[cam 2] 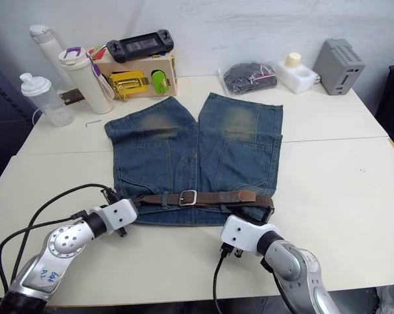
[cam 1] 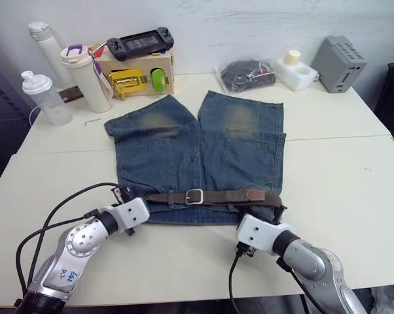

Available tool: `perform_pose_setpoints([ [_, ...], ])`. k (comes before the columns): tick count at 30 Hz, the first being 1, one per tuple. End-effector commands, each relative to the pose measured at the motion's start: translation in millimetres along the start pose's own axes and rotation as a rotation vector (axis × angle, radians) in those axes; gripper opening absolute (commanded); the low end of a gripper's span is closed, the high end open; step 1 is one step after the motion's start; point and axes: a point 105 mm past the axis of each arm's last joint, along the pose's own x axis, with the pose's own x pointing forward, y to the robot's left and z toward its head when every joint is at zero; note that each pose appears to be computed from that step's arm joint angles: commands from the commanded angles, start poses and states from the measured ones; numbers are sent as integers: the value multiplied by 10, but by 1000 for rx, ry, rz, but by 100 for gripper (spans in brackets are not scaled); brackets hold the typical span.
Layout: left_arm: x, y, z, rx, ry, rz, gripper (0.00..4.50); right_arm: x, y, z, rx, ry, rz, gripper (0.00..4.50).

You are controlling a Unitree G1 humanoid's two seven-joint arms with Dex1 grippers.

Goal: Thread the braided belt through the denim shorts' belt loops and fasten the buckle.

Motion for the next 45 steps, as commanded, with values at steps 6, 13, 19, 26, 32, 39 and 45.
perform_pose_setpoints([
  [6, -192, -354, -462, -59, 148, -108, 123, -35, -46, -98, 29, 39, 10, 0],
  [13, -299, -252, -164, -105, -7, -73, 365, -102, -220, -80, 138, -9, 21, 172],
  [19, -594, -65, 180, -283, -181, -110, 365, -352, -413, 6, 266, -120, 163, 442],
  [26, -770, 11, 344, -448, -236, -196, 365, -510, -624, 176, 388, -245, 289, 442],
  [32, -834, 36, 673, -635, -363, -252, 365, -517, -1081, 212, 497, -349, 188, 442],
  [39, -1124, 280, 635, -729, -325, -224, 365, -613, -1381, 103, 554, -365, 113, 442],
  [45, -1140, 457, 505, -678, -288, -151, 365, -578, -1363, -70, 587, -307, 84, 442],
])
